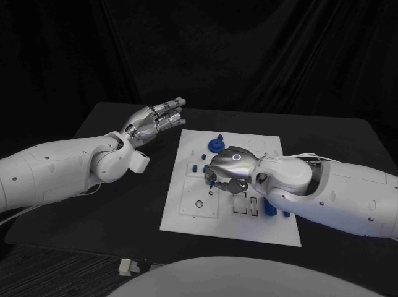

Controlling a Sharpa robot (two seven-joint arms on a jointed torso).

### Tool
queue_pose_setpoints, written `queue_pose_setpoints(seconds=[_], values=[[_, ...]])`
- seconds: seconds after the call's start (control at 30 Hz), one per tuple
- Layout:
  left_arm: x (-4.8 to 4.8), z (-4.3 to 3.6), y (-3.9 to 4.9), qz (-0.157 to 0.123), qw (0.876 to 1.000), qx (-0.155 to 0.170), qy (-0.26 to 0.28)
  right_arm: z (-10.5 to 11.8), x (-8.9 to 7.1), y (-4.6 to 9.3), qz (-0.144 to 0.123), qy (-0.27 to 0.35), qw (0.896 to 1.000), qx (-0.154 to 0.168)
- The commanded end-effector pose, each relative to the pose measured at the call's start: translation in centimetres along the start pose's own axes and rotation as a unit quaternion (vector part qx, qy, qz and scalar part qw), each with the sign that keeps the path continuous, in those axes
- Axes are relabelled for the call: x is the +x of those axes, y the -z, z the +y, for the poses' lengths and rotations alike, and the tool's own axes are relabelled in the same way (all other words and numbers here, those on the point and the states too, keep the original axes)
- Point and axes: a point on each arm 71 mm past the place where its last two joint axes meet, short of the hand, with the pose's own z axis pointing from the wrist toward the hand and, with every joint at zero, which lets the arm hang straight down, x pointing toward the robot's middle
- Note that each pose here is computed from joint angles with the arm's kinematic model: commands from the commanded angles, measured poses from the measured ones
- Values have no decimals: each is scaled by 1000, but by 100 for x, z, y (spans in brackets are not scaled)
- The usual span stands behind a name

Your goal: Assemble the parts on the task board

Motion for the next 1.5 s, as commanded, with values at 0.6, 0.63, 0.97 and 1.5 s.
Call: queue_pose_setpoints(seconds=[0.6, 0.63, 0.97, 1.5], values=[[25, -32, 3, 8, 999, 40, 13, 45, 116, -38, 17, 9, 1000, 6], [25, -30, 3, 8, 999, 40, 13, 45, 120, -38, 17, 9, 1000, 6], [33, -11, 4, 9, 999, 38, 15, 55, 144, -42, 22, 14, 1000, 5], [57, 15, 9, 13, 999, 33, 20, 85, 203, -40, 27, 16, 1000, 3]])
